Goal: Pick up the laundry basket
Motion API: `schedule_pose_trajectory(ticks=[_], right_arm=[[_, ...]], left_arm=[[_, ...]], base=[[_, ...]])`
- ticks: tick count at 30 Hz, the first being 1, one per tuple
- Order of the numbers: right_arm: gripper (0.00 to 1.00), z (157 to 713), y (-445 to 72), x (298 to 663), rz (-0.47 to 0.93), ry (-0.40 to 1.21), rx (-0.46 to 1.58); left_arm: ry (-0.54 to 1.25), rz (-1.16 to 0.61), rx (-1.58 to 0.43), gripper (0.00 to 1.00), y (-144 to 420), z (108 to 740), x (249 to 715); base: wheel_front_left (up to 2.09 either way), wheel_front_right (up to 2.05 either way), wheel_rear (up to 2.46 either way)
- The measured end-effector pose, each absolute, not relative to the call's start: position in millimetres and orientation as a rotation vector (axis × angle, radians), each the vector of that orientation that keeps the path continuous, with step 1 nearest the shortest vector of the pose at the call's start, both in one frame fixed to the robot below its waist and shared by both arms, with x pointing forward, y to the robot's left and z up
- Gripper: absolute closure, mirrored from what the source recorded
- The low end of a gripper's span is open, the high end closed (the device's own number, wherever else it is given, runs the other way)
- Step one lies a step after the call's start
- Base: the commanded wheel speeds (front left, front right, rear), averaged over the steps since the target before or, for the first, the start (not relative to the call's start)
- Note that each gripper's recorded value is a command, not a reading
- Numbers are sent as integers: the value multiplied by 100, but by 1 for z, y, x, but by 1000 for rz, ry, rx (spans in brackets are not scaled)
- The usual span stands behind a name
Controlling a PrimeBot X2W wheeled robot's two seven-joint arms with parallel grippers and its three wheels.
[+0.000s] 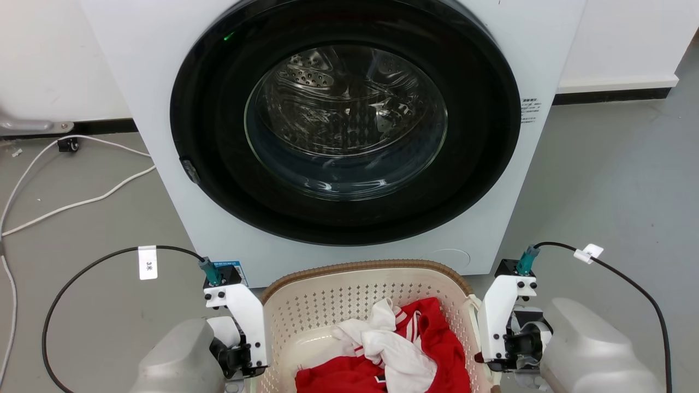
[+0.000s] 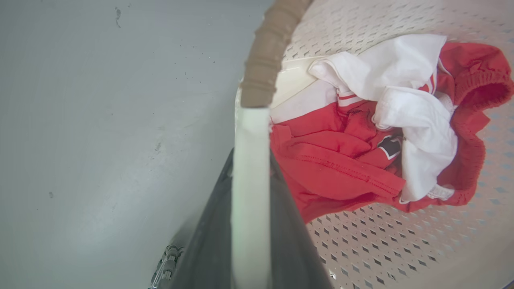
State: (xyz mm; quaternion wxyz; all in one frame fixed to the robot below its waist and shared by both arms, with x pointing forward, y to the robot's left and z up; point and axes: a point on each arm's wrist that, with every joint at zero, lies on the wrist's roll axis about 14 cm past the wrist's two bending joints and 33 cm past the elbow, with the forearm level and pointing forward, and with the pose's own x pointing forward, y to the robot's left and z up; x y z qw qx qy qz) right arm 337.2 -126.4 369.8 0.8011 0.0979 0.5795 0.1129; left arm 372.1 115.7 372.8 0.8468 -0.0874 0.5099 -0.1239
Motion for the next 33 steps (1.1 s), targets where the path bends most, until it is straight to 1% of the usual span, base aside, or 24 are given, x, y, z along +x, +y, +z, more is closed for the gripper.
schedule_pose_trajectory(ticks=[33], right_arm=[[100, 367, -127, 333, 238, 1261, 218]], left_arm=[[1068, -261, -180, 100, 116, 372, 371]], base=[[0, 0, 0]])
